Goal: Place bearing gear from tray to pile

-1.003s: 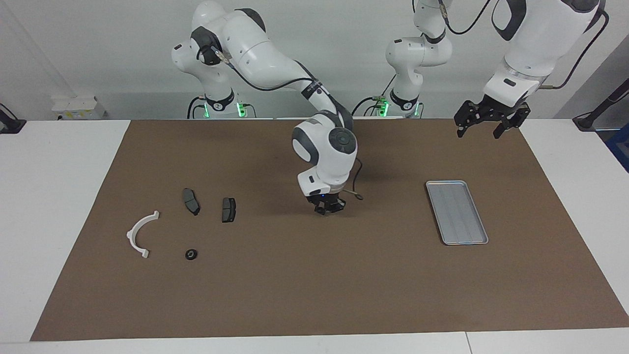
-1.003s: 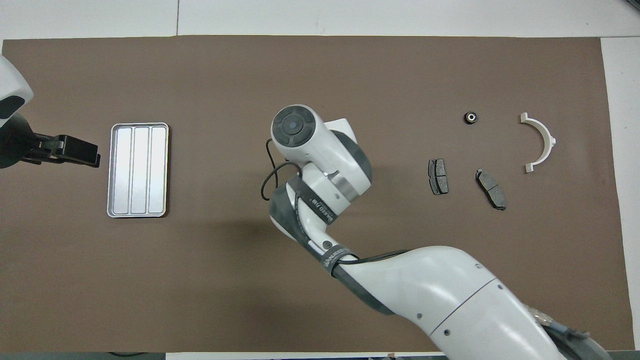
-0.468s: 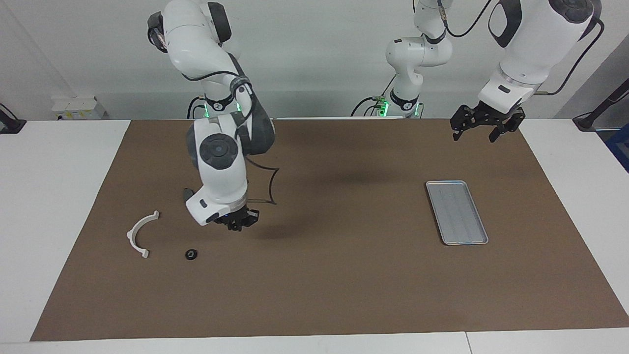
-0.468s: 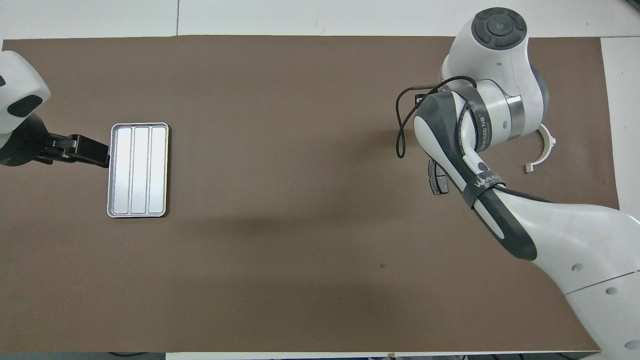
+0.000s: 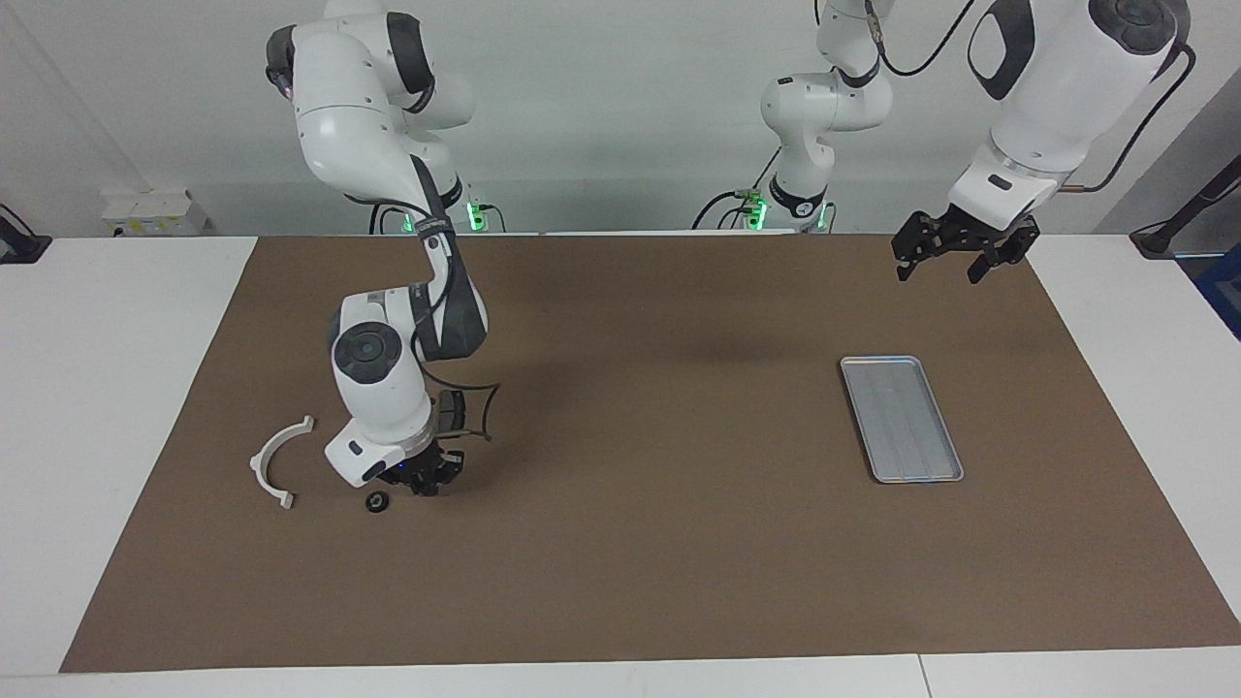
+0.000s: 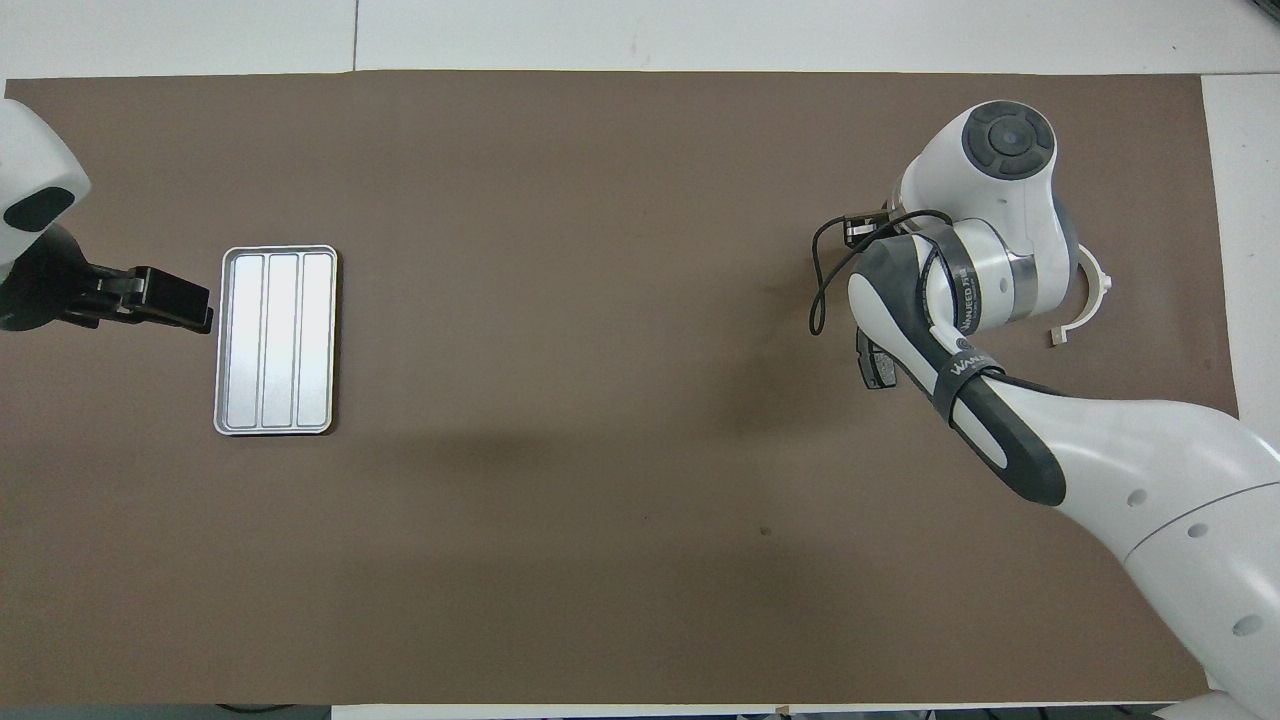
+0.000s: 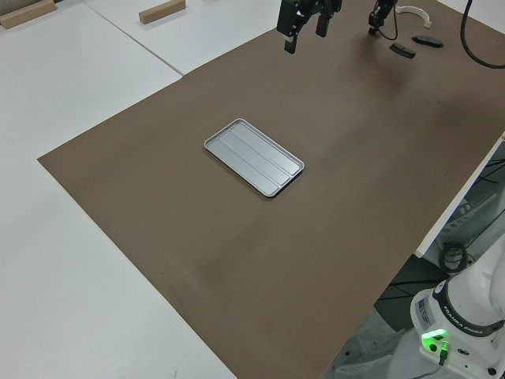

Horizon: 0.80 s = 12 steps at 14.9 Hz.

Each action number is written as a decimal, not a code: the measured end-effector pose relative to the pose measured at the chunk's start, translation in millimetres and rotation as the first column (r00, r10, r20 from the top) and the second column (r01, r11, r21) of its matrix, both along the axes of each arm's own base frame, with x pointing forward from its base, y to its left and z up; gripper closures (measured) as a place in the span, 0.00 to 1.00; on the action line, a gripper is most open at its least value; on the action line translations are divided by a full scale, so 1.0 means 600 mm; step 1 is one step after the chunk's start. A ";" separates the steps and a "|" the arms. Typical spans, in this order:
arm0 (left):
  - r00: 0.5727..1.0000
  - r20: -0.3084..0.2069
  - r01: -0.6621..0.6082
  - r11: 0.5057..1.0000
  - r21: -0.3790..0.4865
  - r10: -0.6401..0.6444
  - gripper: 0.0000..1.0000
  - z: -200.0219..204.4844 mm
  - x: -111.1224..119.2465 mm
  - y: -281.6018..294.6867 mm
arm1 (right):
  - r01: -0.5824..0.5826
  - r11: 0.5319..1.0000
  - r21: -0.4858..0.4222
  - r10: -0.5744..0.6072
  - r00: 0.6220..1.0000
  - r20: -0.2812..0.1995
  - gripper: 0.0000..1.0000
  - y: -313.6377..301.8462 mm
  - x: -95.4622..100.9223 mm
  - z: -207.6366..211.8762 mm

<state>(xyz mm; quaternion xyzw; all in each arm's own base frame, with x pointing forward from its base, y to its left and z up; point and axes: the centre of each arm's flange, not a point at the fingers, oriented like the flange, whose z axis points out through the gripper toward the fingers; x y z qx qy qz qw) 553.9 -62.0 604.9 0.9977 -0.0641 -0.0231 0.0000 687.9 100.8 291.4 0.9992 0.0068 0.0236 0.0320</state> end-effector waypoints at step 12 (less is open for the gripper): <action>1.000 -0.001 -0.012 1.000 0.002 0.012 0.00 -0.005 -0.003 -0.018 | 0.000 1.000 0.000 0.000 1.000 0.031 0.01 0.001 0.001 0.052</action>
